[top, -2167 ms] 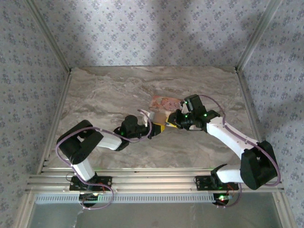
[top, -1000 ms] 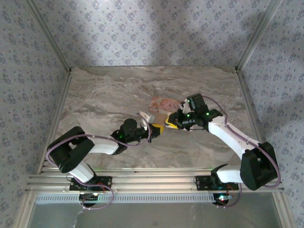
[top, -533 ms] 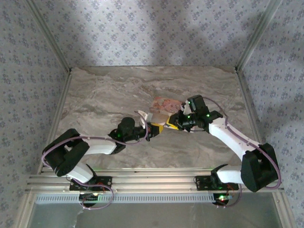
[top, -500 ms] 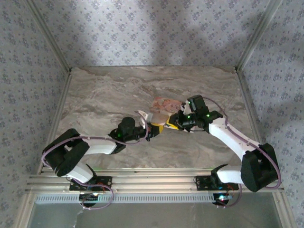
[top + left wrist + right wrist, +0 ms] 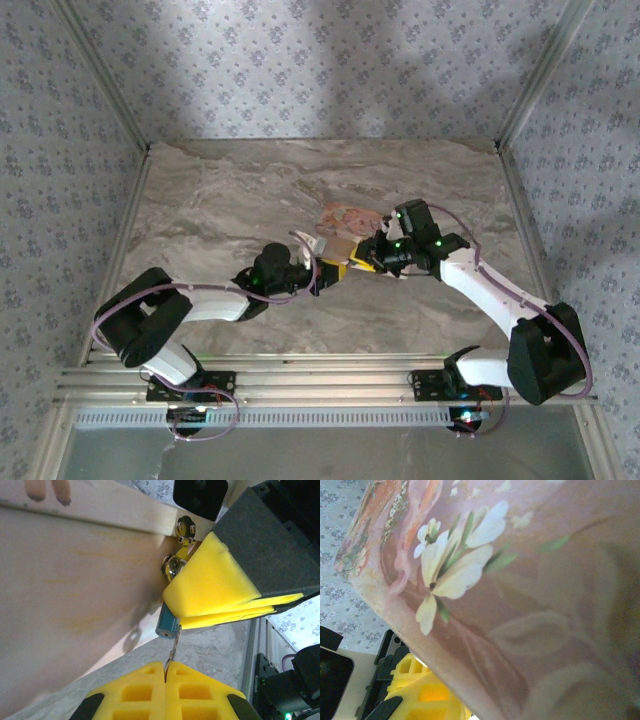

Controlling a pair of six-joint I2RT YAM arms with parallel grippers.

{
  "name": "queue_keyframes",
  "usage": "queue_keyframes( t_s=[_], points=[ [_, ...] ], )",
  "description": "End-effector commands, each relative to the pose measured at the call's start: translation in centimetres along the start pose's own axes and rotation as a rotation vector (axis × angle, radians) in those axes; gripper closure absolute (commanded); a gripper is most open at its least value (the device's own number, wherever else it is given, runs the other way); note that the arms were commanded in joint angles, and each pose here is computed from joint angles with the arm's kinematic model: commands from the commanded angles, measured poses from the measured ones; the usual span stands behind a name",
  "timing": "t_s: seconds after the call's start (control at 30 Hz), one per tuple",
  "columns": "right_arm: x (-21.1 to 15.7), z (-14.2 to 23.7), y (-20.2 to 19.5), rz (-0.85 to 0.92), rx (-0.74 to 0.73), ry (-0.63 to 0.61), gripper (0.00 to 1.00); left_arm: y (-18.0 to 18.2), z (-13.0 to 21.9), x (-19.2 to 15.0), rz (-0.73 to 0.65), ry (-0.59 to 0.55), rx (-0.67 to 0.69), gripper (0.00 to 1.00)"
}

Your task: Unlock a padlock with a key

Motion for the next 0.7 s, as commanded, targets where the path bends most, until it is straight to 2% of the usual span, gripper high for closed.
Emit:
queue_keyframes(
  t_s=[0.0,0.67],
  points=[
    [-0.4,1.0,1.7,0.047,0.081,-0.006,1.0,-0.3,-0.5,0.9,-0.013,-0.02,-0.024,1.0],
    [-0.4,1.3,1.5,0.056,0.057,-0.026,1.0,0.5,0.1,-0.2,0.026,-0.006,0.001,1.0]
  ],
)
Point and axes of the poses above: each hand's point on the last joint's axis, 136 mm out from that joint toward the fingers, its own z axis back along the fingers, its own y axis along the line the jaws close on, x = y × z, the point moved 7 cm from there along z, back along the fingers, and after that the axes turned 12 degrees about -z, right-handed, at the moved point
